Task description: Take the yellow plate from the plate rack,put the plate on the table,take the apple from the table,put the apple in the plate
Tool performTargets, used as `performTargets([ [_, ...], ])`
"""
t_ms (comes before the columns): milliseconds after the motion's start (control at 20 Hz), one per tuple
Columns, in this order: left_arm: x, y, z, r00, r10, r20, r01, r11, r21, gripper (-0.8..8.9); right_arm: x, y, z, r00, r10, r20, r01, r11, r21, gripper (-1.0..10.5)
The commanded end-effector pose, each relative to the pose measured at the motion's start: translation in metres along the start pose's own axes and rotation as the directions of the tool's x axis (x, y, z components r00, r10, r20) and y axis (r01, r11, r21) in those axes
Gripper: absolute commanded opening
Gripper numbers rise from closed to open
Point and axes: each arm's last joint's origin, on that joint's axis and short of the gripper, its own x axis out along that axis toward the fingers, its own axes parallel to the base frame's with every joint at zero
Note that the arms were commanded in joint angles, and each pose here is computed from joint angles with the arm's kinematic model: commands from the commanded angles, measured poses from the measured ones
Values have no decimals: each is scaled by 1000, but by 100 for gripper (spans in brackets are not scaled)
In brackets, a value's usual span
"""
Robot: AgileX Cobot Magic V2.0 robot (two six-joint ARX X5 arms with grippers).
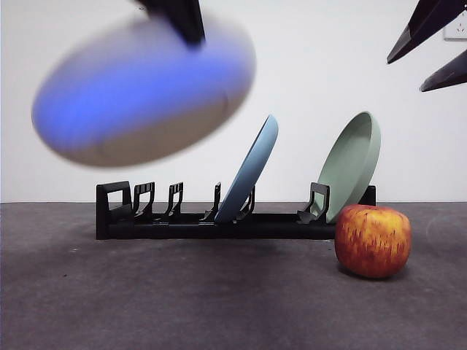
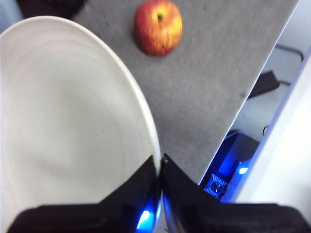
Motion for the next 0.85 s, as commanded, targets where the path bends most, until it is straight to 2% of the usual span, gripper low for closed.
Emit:
performTargets([
  [50,32,-5,-7,999,17,-42,-18,1000,-1,-9,0,0,2,1000,-1,5,1,1000,-4,284],
  [150,61,-8,-12,996,28,-83,-28,1000,7,-9,0,0,2,1000,-1,5,1,1000,-4,284],
  [350,116,-10,-14,971,184,-153,-174,982,78,-9,0,0,2,1000,-1,5,1,1000,-4,284],
  [450,136,-12,-16,960,217,-178,-202,974,98,-9,0,0,2,1000,-1,5,1,1000,-4,284],
  [600,150,-14,-20,956,207,-208,-189,977,101,-5,0,0,2,1000,-1,5,1,1000,-4,284],
  [700,151,-16,-20,968,138,-211,-123,989,86,9,0,0,2,1000,-1,5,1,1000,-4,284],
  [800,151,-18,-20,976,50,-213,-38,997,64,142,0,0,2,1000,-1,5,1,1000,-4,285],
  [850,151,-18,-19,976,49,-212,-36,997,64,224,0,1,1,1000,0,4,0,1000,-4,287],
])
